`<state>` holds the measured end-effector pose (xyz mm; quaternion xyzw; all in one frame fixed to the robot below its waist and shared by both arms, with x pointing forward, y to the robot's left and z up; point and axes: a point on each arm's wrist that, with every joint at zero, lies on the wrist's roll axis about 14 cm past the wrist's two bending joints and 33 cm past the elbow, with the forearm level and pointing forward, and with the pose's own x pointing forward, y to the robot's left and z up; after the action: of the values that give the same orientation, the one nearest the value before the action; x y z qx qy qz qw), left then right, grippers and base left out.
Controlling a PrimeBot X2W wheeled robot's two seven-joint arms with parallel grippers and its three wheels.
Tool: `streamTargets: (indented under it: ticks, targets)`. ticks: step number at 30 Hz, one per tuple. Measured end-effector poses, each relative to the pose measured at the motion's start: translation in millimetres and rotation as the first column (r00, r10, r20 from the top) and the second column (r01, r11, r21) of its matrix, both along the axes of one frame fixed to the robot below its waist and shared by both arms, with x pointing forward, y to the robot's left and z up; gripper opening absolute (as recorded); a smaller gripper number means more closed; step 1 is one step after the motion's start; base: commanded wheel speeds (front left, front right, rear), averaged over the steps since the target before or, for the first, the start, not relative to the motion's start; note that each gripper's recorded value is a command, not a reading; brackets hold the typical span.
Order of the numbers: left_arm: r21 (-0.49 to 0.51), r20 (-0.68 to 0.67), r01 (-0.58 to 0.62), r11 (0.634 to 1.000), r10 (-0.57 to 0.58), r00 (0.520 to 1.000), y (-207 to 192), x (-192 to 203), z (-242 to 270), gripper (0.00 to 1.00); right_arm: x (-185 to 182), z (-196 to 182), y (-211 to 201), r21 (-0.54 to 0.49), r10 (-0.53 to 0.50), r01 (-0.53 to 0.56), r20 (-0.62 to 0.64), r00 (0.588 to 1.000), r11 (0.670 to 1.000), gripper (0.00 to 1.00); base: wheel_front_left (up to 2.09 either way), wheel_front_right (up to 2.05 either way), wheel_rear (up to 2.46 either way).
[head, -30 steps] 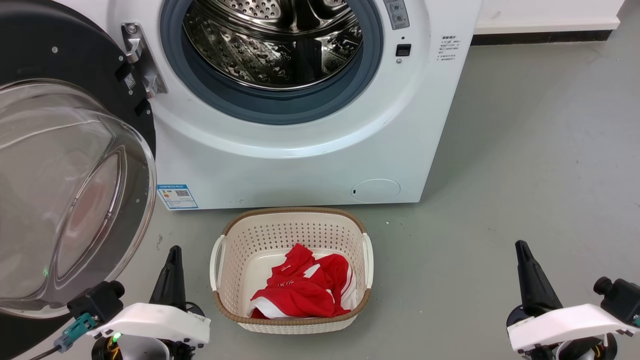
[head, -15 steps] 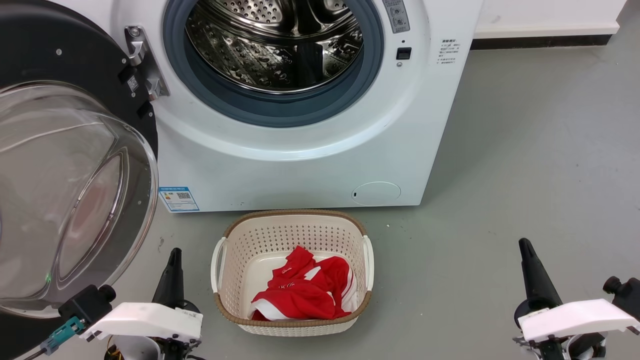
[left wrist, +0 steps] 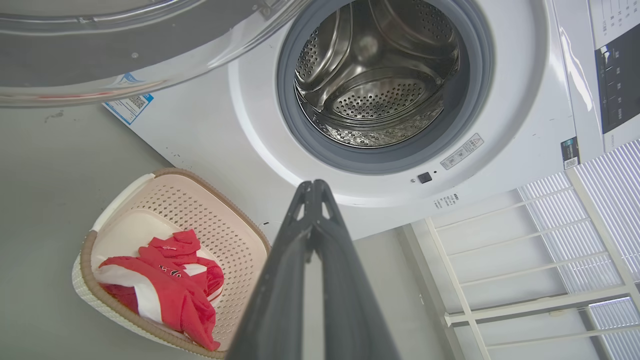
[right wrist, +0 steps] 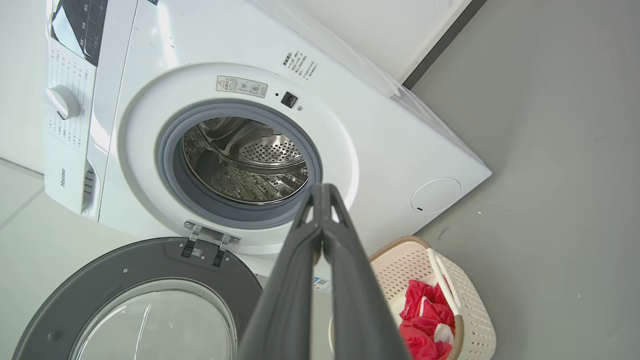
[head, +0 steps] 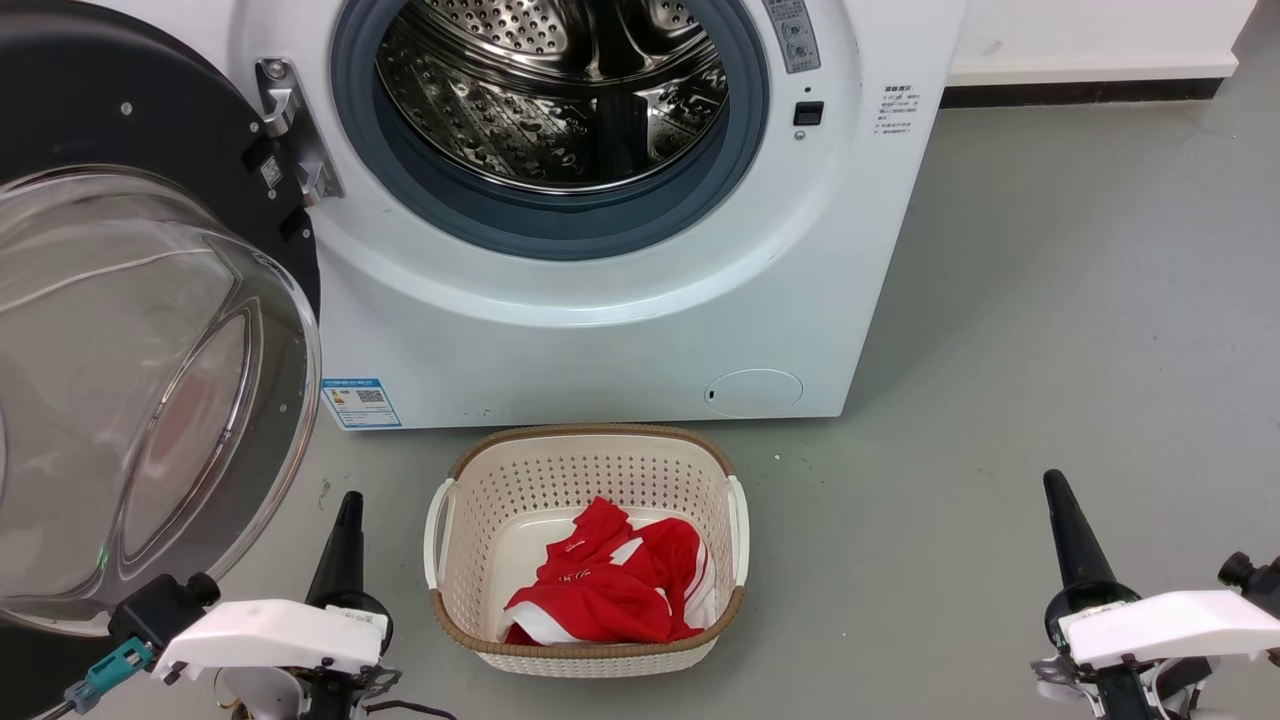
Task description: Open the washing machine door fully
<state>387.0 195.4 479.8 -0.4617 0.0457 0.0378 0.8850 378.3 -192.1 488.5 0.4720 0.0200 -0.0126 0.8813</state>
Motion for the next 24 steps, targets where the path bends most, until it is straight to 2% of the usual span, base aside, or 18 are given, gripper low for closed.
streamTargets:
  ticks: [11,24]
  targets:
    - [-0.123,0.005,-0.006,0.992,0.007,1.000,0.7,-0.2,1.4,0.00,0.7,-0.6,-2.2,0.119,-0.008,0.009,-0.008,1.000,0.993,0.00,0.00,0.00,0.00]
    - [-0.255,0.025,-0.006,0.967,0.013,1.000,1.2,1.1,6.8,0.00,3.2,3.0,-4.1,0.243,-0.015,0.015,-0.002,1.000,0.970,0.00,0.00,0.00,0.00]
